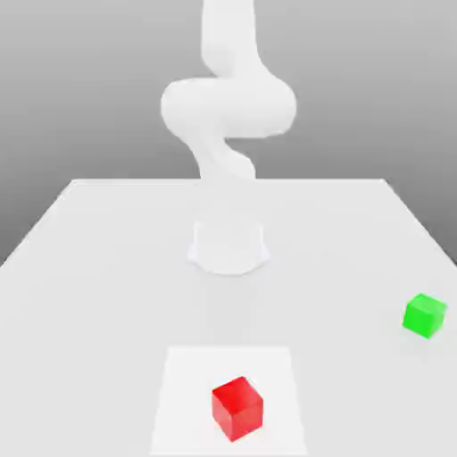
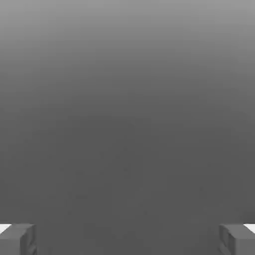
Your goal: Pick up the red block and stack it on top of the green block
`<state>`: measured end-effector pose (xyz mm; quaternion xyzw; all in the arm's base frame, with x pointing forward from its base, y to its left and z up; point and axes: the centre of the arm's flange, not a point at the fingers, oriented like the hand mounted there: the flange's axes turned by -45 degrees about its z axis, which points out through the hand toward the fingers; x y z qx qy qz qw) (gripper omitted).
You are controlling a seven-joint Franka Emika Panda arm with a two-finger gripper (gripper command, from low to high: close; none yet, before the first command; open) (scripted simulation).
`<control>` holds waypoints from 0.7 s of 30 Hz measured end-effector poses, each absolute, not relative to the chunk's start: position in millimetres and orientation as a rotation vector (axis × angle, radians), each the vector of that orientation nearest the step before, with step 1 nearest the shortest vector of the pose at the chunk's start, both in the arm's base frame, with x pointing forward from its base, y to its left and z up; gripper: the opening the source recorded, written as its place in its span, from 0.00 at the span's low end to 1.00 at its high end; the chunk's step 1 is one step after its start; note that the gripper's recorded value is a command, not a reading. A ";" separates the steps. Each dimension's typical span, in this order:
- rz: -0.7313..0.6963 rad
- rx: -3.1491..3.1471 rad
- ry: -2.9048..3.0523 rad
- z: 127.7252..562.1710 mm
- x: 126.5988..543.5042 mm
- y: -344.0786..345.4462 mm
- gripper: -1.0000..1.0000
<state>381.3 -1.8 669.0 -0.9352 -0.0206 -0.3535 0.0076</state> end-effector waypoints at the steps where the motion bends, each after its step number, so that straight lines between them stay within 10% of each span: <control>1: -1.055 -2.937 -0.101 650.1 395.0 -1.9 0.50; 11: -0.592 -3.019 -0.436 454.4 474.4 8.1 0.50; 21: -0.127 -3.032 -0.767 257.3 464.4 15.1 0.50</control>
